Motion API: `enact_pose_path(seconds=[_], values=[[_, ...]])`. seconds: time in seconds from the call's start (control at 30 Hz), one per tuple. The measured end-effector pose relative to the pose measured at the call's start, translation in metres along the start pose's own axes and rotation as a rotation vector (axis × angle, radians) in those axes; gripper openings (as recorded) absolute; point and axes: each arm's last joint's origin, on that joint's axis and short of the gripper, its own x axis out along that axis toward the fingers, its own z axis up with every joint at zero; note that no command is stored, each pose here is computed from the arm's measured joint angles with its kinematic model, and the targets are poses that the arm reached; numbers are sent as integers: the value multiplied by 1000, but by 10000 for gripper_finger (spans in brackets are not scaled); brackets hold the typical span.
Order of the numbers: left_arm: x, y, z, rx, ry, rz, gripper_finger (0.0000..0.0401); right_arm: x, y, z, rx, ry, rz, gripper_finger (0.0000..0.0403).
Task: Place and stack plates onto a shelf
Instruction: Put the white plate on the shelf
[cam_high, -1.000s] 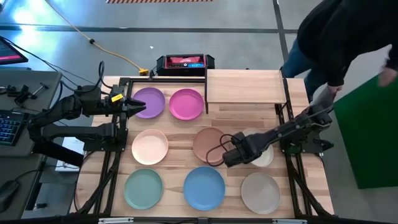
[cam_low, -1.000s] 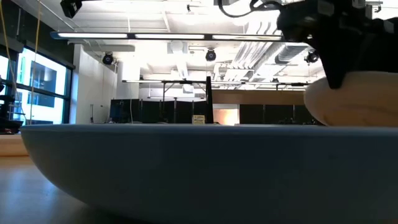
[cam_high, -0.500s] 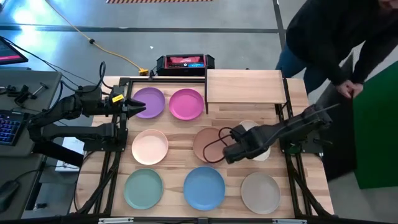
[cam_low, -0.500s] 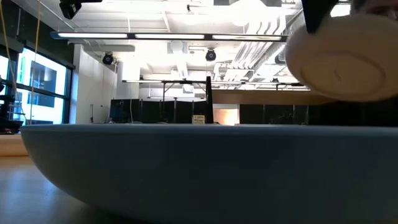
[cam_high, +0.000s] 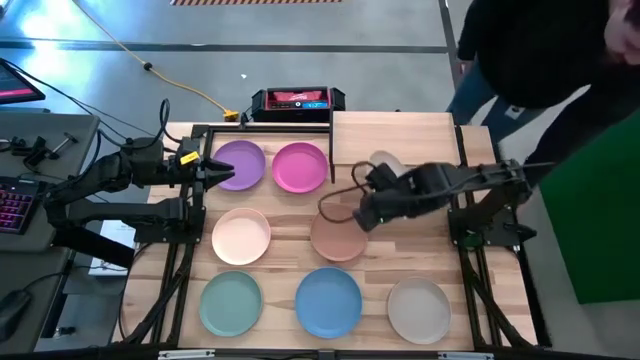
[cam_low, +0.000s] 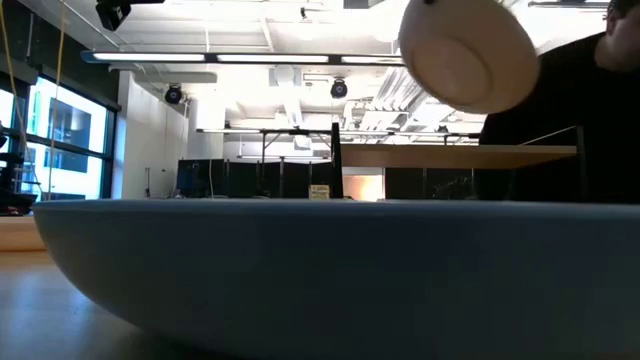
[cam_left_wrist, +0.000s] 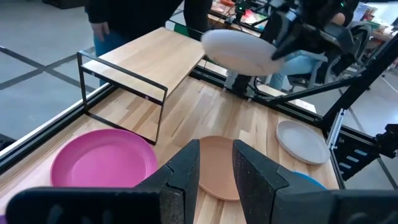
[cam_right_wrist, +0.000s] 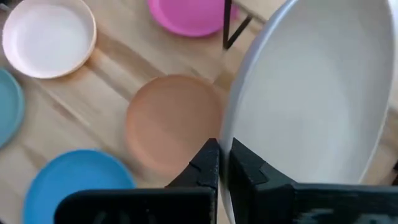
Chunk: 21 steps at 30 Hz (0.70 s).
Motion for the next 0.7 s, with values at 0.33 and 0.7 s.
enact_pose_path(seconds=[0.33, 0.7], values=[[0, 0, 0, 0, -2, 5, 85, 21, -43, 56, -143, -7, -104, 0], [0, 0, 0, 0, -4, 14, 85, 60, -90, 86, -239, 99, -249, 0]])
